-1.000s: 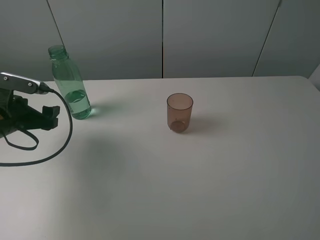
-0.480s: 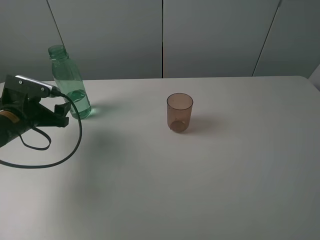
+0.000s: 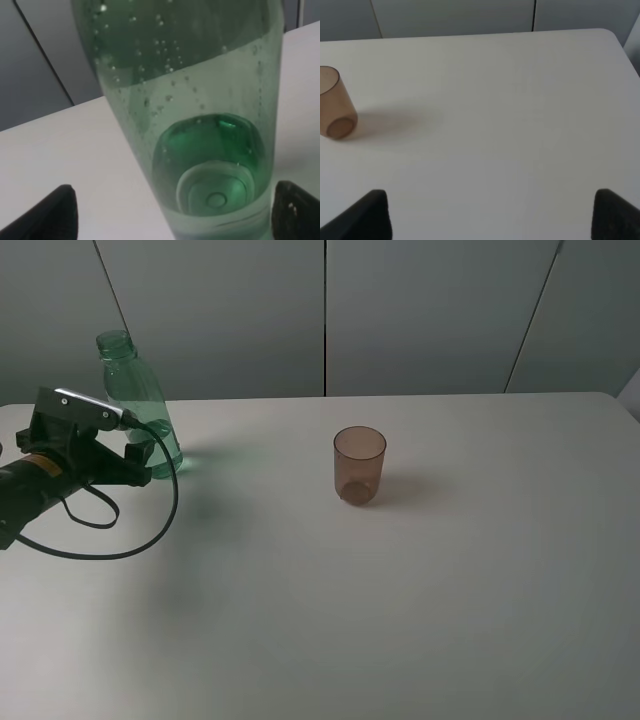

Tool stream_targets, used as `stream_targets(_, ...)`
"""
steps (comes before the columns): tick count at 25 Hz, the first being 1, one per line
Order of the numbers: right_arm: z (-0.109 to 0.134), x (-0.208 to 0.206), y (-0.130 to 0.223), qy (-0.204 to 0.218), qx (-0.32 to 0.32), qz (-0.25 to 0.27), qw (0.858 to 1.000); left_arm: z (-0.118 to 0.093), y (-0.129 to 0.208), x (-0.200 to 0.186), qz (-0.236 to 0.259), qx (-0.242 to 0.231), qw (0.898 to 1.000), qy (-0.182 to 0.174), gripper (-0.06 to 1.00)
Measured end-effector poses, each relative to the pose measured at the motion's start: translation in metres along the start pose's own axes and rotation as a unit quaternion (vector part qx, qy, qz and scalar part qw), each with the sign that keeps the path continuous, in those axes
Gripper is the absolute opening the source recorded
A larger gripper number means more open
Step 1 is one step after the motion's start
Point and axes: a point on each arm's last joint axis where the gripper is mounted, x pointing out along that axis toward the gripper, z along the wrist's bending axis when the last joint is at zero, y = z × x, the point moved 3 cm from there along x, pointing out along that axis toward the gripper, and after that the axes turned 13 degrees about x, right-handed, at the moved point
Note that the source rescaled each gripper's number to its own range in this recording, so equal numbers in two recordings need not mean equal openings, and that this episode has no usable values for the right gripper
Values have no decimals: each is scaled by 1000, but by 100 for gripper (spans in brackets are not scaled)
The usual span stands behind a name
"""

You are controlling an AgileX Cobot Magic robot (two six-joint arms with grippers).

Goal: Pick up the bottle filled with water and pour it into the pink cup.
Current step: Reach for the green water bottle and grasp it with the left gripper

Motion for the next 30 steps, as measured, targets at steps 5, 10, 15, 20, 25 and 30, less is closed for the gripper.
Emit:
stream_targets(5, 0, 0, 0, 0, 0, 0, 1000, -4, -3, 11, -15, 11, 1000, 14, 99)
stream_targets(10, 0, 0, 0, 0, 0, 0, 1000, -6, -2, 17, -19, 14, 1000, 20, 99)
stream_targets(15, 0, 0, 0, 0, 0, 0, 1000, -6, -2, 26, -23, 15, 999, 19, 99)
stream_targets(20, 0, 0, 0, 0, 0, 0, 1000, -4, -5, 39, -35, 17, 999, 14, 99)
stream_targets(25, 0, 0, 0, 0, 0, 0, 1000, -7, 0, 52, -37, 19, 999, 18, 99)
stream_targets(30, 0, 0, 0, 0, 0, 0, 1000, -11, 3, 60, -40, 23, 999, 26, 99)
